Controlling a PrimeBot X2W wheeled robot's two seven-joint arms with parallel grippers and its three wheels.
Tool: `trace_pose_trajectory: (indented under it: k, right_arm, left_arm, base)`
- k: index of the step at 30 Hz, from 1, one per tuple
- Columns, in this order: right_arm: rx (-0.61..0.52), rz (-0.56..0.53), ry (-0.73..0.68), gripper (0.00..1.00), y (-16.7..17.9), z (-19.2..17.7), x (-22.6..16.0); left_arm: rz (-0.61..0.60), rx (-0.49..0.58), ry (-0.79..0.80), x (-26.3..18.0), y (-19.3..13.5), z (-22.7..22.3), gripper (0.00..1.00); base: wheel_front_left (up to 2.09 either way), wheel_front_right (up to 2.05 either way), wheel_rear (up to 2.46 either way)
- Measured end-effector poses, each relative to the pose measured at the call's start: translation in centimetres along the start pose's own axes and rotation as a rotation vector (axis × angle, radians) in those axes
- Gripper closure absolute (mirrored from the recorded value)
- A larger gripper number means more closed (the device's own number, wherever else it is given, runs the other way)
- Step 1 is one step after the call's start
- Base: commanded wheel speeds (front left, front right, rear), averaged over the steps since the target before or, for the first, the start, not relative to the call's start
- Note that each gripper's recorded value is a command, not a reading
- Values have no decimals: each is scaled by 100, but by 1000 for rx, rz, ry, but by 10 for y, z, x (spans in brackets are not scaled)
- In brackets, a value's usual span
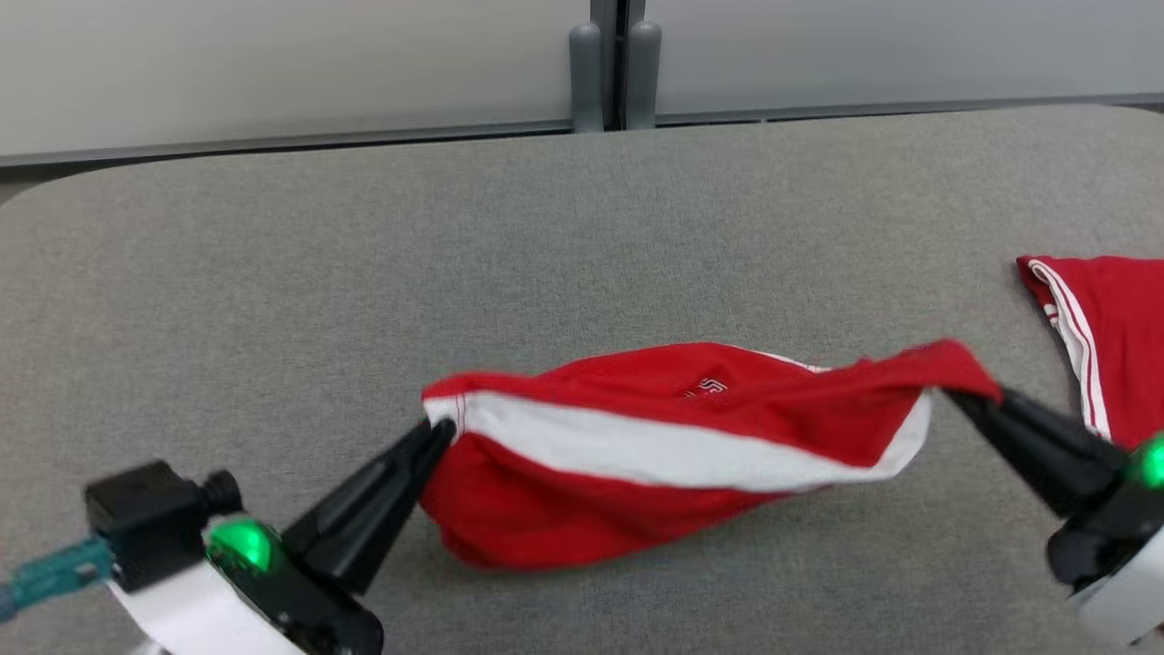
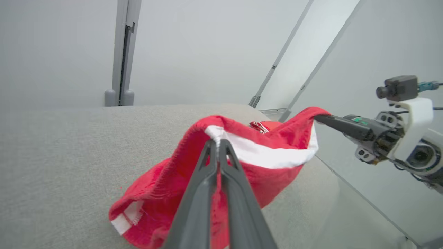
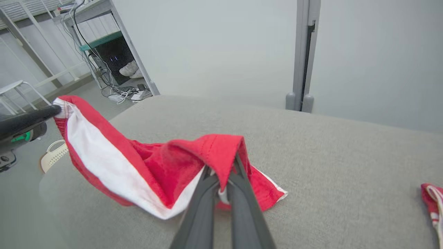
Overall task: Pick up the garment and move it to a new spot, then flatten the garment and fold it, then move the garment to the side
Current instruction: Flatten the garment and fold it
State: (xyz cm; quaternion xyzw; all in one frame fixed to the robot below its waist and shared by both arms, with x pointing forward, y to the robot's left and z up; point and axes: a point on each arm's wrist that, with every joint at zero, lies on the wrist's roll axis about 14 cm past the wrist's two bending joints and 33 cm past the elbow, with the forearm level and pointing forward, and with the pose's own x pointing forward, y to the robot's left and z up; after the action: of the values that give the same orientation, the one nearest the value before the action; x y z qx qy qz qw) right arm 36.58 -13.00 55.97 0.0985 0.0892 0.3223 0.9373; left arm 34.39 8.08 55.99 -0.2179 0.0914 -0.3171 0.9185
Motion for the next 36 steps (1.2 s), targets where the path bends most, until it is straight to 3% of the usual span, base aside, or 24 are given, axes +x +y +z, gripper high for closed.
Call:
trace_pose_trajectory:
  k: [4, 8, 12, 13, 16, 19, 24, 28, 32, 35, 36]
  right_arm:
    - [-70, -10, -38, 100, -29, 60, 7]
    - [-118, -46, -44, 100, -62, 95, 23]
    - [-145, -131, -87, 100, -119, 139, 58]
    - [-130, -175, -95, 100, -149, 153, 81]
    - [-117, -237, -92, 100, -193, 166, 143]
    - [-133, -263, -149, 100, -211, 175, 193]
    - [-131, -244, -219, 100, -217, 165, 253]
    - [-55, -220, -160, 100, -223, 107, 276]
    - [48, -218, -79, 100, -227, 44, 264]
    - [134, -215, 7, 100, -221, -6, 238]
    - [207, -203, 62, 100, -210, -34, 215]
  left_arm:
    - [-77, 77, -53, 37, -4, 51, 100]
    - [-133, 96, -79, 78, 0, 83, 100]
    - [-104, 105, -120, 145, 33, 127, 100]
    - [-82, 108, -133, 180, 51, 144, 100]
    - [-18, 145, -198, 242, 88, 172, 100]
    - [49, 154, -259, 274, 124, 180, 100]
    - [120, 187, -338, 301, 172, 177, 100]
    - [161, 146, -314, 308, 203, 139, 100]
    - [198, 96, -188, 296, 219, 67, 100]
    - [170, 11, -91, 277, 202, 7, 100]
    - [151, -61, -35, 255, 188, -27, 100]
  base:
    - [0, 0, 0]
    - [0, 0, 0]
    - [0, 0, 0]
    - [0, 0, 0]
    - [0, 0, 0]
    - [0, 0, 0]
    - [0, 0, 0]
    - [0, 0, 0]
    - [0, 0, 0]
    - [0, 0, 0]
    - [0, 0, 0]
